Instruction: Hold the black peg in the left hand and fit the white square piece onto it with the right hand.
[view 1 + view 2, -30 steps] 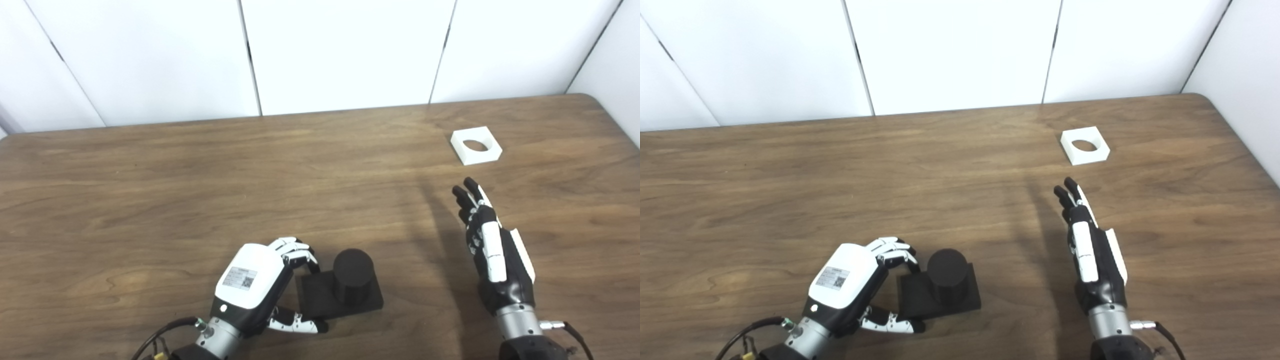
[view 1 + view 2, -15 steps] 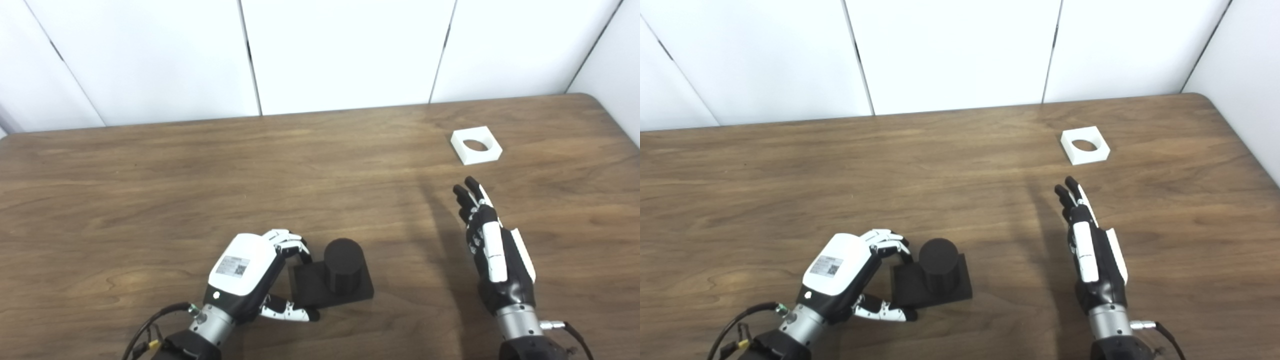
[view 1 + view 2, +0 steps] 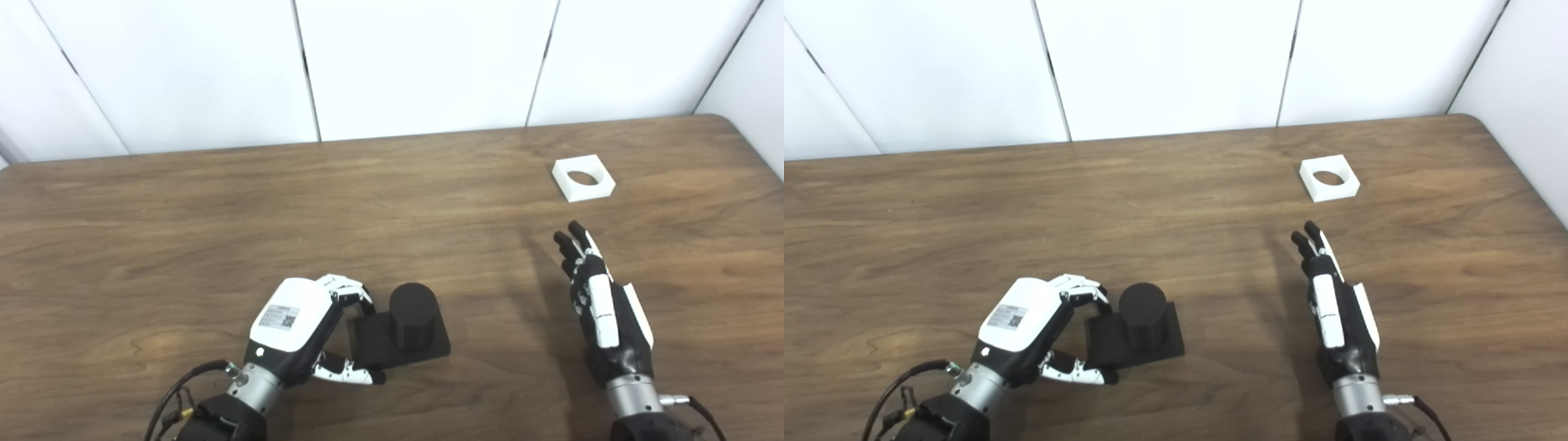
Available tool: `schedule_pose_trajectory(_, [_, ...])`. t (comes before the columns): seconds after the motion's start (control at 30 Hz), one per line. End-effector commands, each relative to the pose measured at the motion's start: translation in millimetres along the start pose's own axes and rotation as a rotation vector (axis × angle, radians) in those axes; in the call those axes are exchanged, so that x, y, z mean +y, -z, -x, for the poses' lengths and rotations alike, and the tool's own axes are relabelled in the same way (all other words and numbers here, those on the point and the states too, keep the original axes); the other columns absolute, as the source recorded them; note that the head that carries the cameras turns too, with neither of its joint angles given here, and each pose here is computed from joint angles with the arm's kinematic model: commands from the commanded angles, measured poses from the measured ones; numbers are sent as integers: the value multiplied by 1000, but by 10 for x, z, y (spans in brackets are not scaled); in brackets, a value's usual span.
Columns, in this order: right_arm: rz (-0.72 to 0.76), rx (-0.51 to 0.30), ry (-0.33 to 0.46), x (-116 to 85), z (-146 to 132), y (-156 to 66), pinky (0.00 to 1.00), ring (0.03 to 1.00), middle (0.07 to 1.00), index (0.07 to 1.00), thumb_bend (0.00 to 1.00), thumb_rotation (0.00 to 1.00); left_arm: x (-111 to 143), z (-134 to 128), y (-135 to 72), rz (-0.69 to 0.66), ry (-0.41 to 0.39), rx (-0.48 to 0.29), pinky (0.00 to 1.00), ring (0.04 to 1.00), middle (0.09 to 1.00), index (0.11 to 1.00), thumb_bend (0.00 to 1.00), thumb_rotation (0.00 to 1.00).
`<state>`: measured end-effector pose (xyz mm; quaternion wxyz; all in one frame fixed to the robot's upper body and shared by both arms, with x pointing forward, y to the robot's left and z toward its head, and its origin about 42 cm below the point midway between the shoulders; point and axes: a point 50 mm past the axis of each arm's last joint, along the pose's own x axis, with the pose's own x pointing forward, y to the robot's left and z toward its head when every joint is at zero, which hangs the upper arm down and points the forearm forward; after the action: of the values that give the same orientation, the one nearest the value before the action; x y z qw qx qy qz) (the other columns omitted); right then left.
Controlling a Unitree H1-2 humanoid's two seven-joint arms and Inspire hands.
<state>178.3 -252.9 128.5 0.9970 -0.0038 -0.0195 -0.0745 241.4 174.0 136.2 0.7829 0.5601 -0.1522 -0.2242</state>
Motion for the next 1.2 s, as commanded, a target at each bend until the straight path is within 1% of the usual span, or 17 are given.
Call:
schedule_pose_trajectory(0.0, [-86, -47, 26, 195, 62, -40, 1000, 975, 932, 976, 566, 984, -75, 48, 184, -49, 67, 41, 770, 775, 745, 487, 520, 47])
schedule_pose_trajectory(0.2, [-115, -49, 31, 216, 73, -75, 998, 968, 920, 959, 574, 946, -67, 57, 185, -27, 73, 29, 770, 780, 747, 487, 519, 46])
schedule_pose_trajectory(0.27, [-122, -51, 37, 214, 56, -135, 1000, 973, 919, 953, 578, 919, -68, 68, 200, -25, 69, 31, 773, 780, 747, 487, 519, 47])
schedule_pose_trajectory(0.3, [-112, -56, 47, 198, 30, -185, 996, 968, 917, 943, 569, 841, -70, 74, 207, -25, 66, 32, 775, 779, 747, 487, 519, 47])
schedule_pose_trajectory(0.33, [-96, -70, 59, 173, -13, -241, 983, 956, 905, 926, 548, 698, -71, 81, 217, -22, 64, 33, 773, 777, 746, 487, 520, 47])
schedule_pose_trajectory(0.37, [-75, -84, 68, 146, -60, -292, 968, 944, 896, 915, 551, 585, -74, 86, 228, -21, 62, 34, 769, 777, 746, 487, 519, 46])
schedule_pose_trajectory(0.4, [-41, -104, 84, 99, -136, -367, 962, 939, 892, 910, 559, 504, -75, 89, 237, -24, 61, 35, 766, 777, 745, 487, 519, 46])
schedule_pose_trajectory(0.43, [9, -126, 98, 50, -214, -439, 963, 937, 882, 894, 590, 405, -76, 92, 247, -26, 61, 37, 759, 777, 744, 487, 519, 46])
schedule_pose_trajectory(0.53, [200, -155, 115, -95, -423, -613, 935, 909, 866, 865, 640, 330, -73, 91, 273, -25, 55, 40, 754, 777, 741, 487, 519, 46])
schedule_pose_trajectory(0.57, [297, -167, 97, -167, -520, -680, 937, 905, 869, 860, 660, 298, -73, 88, 283, -23, 51, 43, 754, 776, 740, 487, 519, 46])
schedule_pose_trajectory(0.63, [467, -181, 57, -280, -677, -796, 879, 886, 876, 855, 725, 204, -76, 83, 296, -22, 48, 48, 751, 775, 736, 486, 520, 45])
schedule_pose_trajectory(0.7, [618, -174, 25, -376, -823, -915, 866, 888, 891, 857, 795, 191, -82, 78, 305, -25, 47, 50, 747, 775, 734, 486, 520, 45])
schedule_pose_trajectory(0.73, [708, -168, 7, -434, -931, -1016, 866, 888, 892, 857, 799, 190, -86, 78, 308, -23, 48, 50, 746, 775, 734, 486, 520, 45])
schedule_pose_trajectory(0.8, [824, -167, -13, -511, -1085, -1176, 905, 932, 911, 855, 862, 157, -88, 80, 309, -20, 48, 47, 748, 777, 736, 486, 520, 45])
schedule_pose_trajectory(0.93, [955, -164, -40, -609, -1347, -1409, 908, 972, 945, 862, 905, 135, -84, 80, 313, -20, 47, 44, 751, 774, 736, 486, 520, 45])
schedule_pose_trajectory(1.03, [1032, -147, -54, -639, -1491, -1496, 897, 979, 946, 864, 914, 111, -81, 82, 330, -24, 45, 46, 738, 769, 734, 486, 520, 45])
schedule_pose_trajectory(1.17, [1170, -103, -82, -654, -1719, -1576, 877, 958, 922, 850, 925, 138, -87, 85, 375, -24, 50, 54, 742, 776, 736, 486, 520, 45])
